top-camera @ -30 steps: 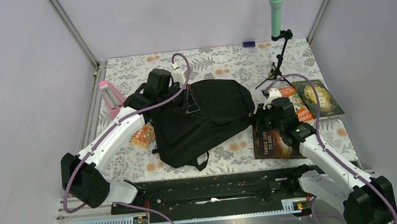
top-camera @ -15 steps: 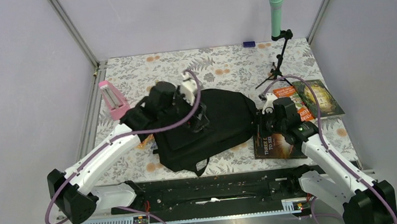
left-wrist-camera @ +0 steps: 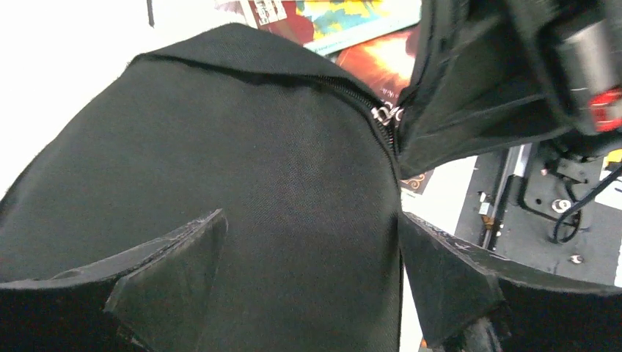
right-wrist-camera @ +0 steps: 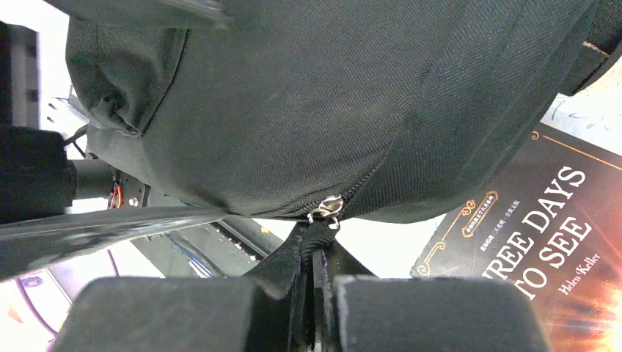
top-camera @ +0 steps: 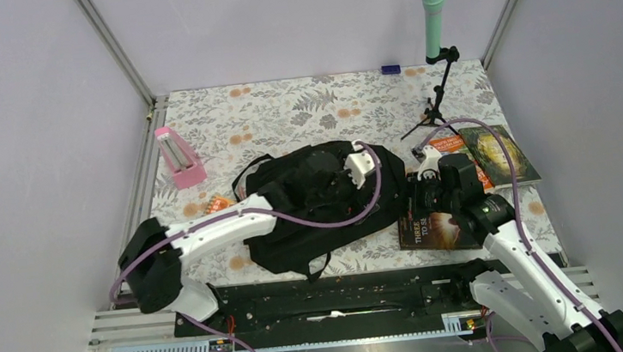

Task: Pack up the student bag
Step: Unzip the student bag at the center of the board.

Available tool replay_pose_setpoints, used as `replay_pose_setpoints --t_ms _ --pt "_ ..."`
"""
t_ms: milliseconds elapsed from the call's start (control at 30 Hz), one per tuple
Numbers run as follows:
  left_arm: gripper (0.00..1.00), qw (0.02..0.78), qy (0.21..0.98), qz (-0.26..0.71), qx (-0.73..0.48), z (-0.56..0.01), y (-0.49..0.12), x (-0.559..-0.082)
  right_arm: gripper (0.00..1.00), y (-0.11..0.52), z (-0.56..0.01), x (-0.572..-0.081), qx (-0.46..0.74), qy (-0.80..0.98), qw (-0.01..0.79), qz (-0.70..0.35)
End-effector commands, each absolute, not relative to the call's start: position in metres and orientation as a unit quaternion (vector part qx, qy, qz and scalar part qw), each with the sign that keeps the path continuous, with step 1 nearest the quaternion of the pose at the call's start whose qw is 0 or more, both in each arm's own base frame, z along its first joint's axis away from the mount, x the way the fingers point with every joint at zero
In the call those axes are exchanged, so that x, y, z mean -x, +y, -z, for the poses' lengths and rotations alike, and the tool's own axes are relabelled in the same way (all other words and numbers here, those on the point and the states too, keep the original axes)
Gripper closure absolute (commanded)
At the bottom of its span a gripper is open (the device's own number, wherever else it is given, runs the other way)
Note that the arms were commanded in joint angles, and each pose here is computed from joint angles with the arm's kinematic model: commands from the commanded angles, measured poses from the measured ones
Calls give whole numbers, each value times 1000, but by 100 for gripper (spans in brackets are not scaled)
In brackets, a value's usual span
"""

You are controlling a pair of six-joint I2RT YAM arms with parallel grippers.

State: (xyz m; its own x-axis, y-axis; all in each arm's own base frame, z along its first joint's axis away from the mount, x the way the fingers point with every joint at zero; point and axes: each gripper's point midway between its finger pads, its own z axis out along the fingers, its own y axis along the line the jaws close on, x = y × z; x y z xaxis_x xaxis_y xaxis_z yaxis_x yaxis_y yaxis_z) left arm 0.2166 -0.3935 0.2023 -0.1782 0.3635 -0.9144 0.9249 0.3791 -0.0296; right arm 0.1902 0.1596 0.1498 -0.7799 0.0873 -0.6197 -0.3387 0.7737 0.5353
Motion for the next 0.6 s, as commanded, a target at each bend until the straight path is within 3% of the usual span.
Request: replay_pose_setpoints --t_ms 0,567 --pt "8 480 665 337 -463 -221 -426 -224 100 161 -177 -192 81 869 350 -339" --pt "12 459 690 333 -451 -196 -442 -223 100 160 -175 -192 76 874 345 -335"
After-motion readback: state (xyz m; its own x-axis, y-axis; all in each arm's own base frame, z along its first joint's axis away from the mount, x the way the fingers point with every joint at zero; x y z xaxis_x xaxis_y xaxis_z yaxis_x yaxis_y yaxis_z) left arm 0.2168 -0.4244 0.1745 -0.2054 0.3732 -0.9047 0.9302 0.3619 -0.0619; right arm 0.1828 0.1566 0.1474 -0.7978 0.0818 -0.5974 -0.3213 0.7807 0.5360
